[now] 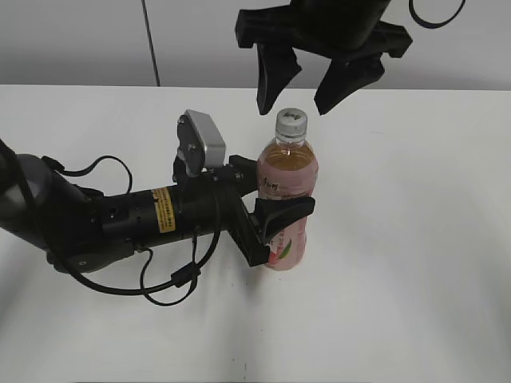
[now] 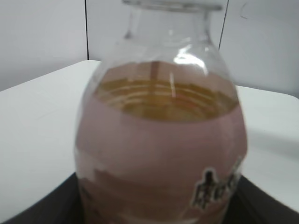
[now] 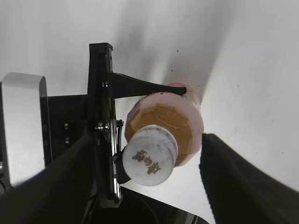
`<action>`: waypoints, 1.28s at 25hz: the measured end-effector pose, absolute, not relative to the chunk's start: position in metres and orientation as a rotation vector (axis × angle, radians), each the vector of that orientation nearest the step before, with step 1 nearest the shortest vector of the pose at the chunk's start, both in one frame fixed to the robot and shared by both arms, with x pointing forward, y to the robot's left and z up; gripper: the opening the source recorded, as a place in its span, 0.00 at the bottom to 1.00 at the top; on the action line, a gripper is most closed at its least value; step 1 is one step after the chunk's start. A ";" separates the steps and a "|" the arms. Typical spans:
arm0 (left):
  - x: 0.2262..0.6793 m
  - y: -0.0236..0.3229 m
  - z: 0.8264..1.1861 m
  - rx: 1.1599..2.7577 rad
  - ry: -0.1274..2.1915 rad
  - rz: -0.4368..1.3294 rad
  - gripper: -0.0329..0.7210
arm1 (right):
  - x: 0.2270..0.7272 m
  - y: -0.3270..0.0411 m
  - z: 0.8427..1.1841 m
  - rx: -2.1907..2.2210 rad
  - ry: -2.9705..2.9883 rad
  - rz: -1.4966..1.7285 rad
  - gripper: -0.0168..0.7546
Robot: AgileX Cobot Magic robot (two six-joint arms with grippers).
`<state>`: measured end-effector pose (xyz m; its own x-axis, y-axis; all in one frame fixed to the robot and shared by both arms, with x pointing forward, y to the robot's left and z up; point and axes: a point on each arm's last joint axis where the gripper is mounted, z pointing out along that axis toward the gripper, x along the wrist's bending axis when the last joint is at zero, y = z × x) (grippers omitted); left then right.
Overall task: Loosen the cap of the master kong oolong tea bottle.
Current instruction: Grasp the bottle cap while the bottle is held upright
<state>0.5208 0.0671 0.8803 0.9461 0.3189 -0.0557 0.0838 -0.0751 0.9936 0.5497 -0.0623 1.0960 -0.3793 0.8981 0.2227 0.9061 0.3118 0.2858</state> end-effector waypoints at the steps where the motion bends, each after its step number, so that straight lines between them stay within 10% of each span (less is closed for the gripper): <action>1: 0.521 0.067 0.880 1.643 0.312 0.199 0.58 | 0.549 -0.062 1.095 -1.738 -2.523 -0.570 0.70; 32: 0.521 0.067 0.880 1.643 0.312 0.199 0.58 | 0.552 -0.058 1.085 -1.732 -2.491 -0.537 0.54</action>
